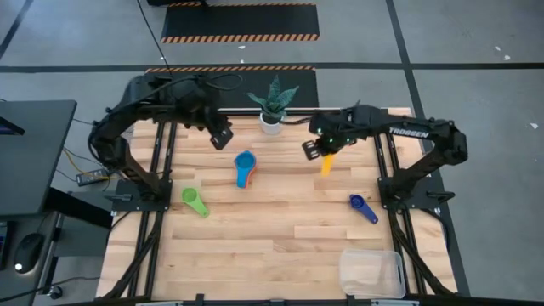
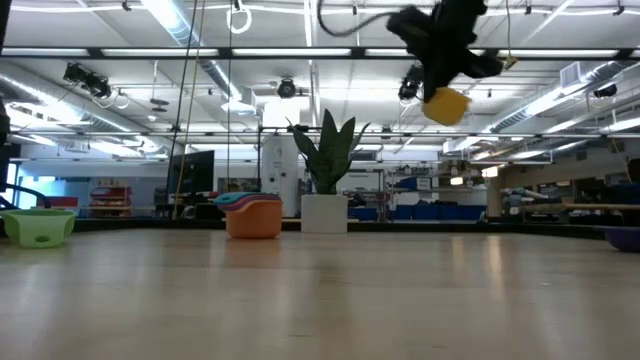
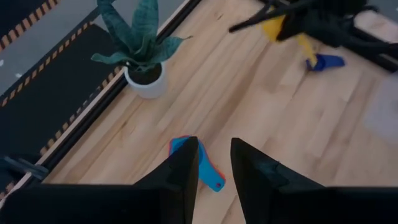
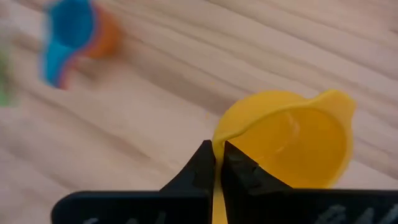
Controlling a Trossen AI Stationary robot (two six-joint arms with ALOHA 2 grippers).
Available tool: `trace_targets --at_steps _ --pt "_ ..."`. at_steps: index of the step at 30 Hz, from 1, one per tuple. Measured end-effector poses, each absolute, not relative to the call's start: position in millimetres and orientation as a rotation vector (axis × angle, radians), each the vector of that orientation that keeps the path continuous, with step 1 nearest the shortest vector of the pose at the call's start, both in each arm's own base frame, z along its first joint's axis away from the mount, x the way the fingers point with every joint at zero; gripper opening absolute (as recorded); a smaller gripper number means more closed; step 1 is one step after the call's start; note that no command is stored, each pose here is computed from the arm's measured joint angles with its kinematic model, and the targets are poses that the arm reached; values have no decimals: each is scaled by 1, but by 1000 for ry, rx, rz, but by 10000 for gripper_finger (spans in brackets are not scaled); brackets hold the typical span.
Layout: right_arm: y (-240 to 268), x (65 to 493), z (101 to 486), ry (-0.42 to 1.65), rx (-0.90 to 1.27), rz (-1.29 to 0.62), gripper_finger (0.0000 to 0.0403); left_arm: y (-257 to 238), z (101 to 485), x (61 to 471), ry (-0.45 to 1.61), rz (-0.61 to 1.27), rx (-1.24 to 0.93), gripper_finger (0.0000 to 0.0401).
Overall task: Nest measuring cups in basket
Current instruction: Stack the yellow measuring cup on top of the light blue measuring cup
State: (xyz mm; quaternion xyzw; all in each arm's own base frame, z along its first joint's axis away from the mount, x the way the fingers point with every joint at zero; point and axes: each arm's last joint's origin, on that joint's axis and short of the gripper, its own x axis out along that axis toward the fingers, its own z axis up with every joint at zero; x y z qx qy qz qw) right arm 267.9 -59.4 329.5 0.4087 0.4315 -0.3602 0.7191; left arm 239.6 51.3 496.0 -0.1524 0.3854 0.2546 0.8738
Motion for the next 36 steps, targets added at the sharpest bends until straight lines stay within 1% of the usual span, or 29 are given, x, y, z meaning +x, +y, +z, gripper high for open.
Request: trace_targets --at_steps 7,15,19,23,26,28,31,36 --pt "-29 299 337 742 913 -645 12 40 513 209 726 497 -325 100" --pt "-19 341 333 590 760 -426 12 23 522 189 696 381 -281 92" --pt "-17 347 340 524 631 -353 12 14 525 183 679 342 -288 91" --pt "-17 344 344 518 521 -325 12 7 526 181 666 336 -353 91" --pt "-20 343 346 509 535 -318 12 5 526 182 649 381 -418 91" --pt "-21 343 347 507 575 -308 12 2 524 187 654 396 -423 91" --pt "-22 343 347 513 549 -293 12 -3 516 198 684 416 -424 91" --pt "-21 342 350 512 482 -241 12 -14 473 220 860 483 -411 91"
